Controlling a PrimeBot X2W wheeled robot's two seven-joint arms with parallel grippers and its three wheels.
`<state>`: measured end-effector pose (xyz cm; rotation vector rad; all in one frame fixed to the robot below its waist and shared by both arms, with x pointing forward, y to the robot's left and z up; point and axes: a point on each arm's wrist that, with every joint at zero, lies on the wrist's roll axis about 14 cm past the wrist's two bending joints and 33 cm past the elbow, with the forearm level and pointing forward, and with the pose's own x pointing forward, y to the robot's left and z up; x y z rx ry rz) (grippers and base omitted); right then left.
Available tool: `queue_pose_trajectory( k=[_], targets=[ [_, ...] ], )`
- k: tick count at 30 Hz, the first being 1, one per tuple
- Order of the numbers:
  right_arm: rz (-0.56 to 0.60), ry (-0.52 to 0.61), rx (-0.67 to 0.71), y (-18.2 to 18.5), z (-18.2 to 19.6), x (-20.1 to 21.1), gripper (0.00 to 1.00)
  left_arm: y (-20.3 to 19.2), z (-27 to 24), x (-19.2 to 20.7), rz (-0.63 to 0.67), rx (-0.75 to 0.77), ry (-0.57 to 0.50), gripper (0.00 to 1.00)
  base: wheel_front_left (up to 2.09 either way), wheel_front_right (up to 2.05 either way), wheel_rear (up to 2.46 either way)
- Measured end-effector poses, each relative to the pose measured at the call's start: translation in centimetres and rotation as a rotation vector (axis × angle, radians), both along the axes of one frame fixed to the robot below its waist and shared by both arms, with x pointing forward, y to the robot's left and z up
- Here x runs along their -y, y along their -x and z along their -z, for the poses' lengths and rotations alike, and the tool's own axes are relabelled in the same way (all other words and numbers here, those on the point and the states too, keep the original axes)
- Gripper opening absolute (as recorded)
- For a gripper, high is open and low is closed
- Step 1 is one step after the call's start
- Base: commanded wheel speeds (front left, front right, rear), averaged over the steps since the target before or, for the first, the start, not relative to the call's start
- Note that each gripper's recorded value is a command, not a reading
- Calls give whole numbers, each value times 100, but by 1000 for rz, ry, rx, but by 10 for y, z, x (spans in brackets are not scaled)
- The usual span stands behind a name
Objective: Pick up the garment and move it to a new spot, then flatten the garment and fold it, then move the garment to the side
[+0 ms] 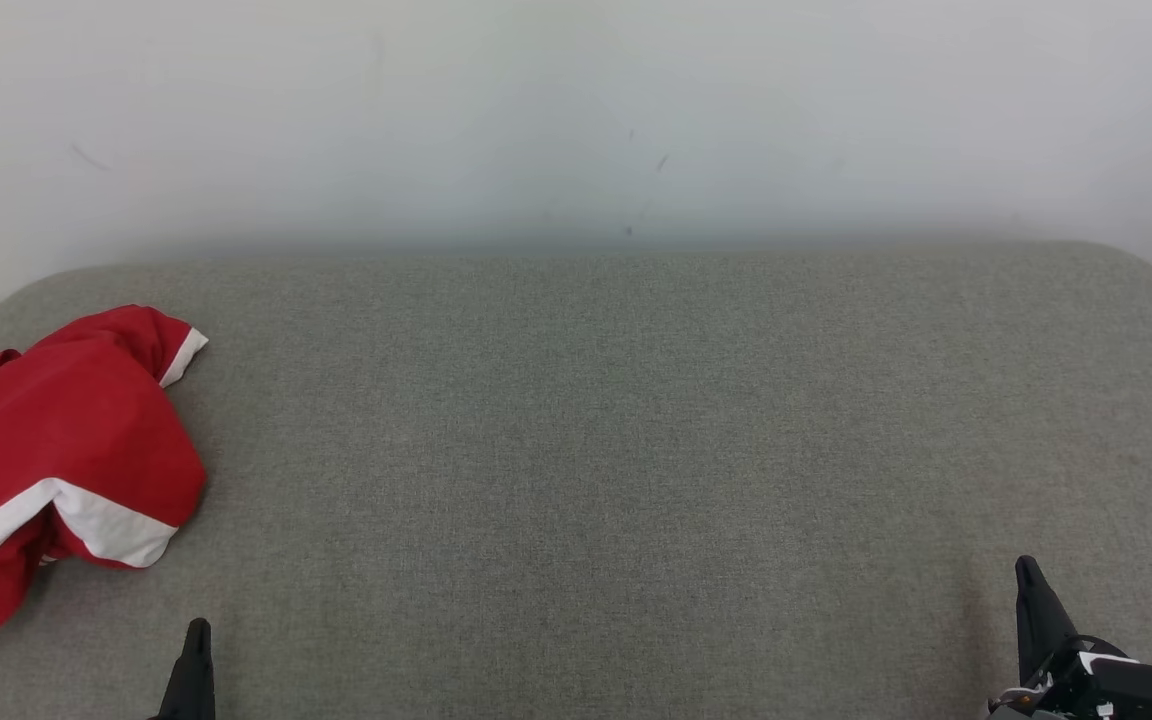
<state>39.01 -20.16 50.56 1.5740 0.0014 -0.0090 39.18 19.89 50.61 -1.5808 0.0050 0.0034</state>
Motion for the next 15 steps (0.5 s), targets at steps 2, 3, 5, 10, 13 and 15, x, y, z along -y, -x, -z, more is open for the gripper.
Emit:
queue_pose_trajectory(
  k=[2, 3, 5, 10, 13, 15],
  targets=[
    [0, 0, 0, 0, 0, 0, 0, 0, 0, 0, 0, 0, 0, 0, 0, 0, 0],
    [0, 0, 0, 0, 0, 0, 0, 0, 0, 0, 0, 0, 0, 0, 0, 0, 0],
    [0, 0, 0, 0, 0, 0, 0, 0, 0, 0, 0, 0, 0, 0, 0, 0, 0],
    [0, -1, -9, 1, 3, 0, 100, 1, 2, 0, 0, -7, 2, 100, 0, 0, 0],
    [2, -8, -58, 8, 20, -1, 0, 6, 16, 2, 0, -48, 12, 0, 0, 0, 0],
    [3, -11, -79, 12, 27, -2, 100, 10, 22, 3, -3, -66, 15, 100, 0, 0, 0]
  ],
)
